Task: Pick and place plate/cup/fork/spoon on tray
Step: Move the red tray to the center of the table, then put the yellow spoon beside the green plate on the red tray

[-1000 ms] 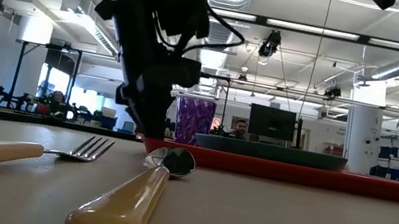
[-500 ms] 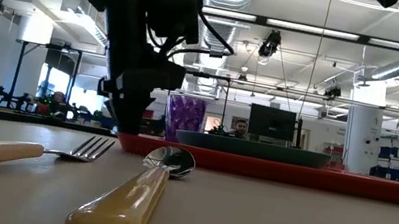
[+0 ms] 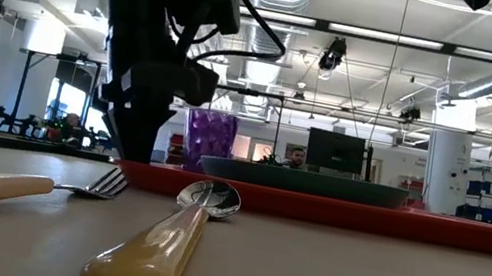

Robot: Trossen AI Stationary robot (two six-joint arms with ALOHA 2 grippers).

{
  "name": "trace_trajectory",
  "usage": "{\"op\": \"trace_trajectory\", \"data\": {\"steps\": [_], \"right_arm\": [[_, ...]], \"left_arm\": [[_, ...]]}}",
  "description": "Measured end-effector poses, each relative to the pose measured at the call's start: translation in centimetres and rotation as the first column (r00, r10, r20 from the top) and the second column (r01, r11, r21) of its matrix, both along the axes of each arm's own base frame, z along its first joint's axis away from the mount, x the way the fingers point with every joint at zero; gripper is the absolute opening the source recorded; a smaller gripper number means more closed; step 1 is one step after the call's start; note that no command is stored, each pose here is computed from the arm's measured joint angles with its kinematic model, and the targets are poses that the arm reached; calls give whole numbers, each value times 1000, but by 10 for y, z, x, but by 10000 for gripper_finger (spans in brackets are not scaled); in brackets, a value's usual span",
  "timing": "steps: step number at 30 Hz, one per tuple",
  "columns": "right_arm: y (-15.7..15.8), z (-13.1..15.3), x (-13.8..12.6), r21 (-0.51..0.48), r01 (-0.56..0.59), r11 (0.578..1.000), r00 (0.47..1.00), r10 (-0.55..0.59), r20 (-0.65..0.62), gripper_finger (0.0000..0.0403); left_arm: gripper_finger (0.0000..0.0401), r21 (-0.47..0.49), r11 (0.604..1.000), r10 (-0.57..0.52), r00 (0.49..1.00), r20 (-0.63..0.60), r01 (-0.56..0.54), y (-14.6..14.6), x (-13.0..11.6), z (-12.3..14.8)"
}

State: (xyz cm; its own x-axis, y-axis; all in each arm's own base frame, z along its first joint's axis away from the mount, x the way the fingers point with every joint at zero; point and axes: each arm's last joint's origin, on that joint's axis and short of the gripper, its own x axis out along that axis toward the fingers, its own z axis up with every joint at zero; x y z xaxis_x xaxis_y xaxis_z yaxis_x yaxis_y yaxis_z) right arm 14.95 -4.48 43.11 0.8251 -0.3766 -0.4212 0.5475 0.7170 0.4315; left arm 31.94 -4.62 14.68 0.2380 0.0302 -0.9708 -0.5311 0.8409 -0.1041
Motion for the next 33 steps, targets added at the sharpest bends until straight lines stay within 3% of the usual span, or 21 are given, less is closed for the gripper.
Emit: {"op": "trace_trajectory", "data": {"steps": [13, 19, 21, 25, 30, 33], "right_arm": [[2, -1, 0, 19, -70, 997, 997, 70, -8, 9], [3, 0, 2, -25, -136, 990, 991, 136, -21, 9], [3, -2, 6, -11, -162, 987, 987, 162, -23, 9], [2, -7, 17, 78, -221, 972, 974, 224, -28, 9], [2, -19, 39, 246, -339, 908, 934, 355, -24, 9], [7, -28, 56, 317, -380, 869, 910, 412, -39, 9]], "left_arm": [[0, -46, 997, 65, 996, -61, -68, -22, -9, -2], [0, 23, 998, 52, 999, -2, -52, -19, -9, 11], [0, 80, 995, 53, 997, 58, -57, -13, -8, 28], [0, 177, 976, 98, 978, 185, -131, -1, -19, 89], [0, 280, 930, 111, 907, 406, -239, 2, -55, 176], [0, 330, 902, 84, 862, 500, -279, -1, -84, 213]]}}
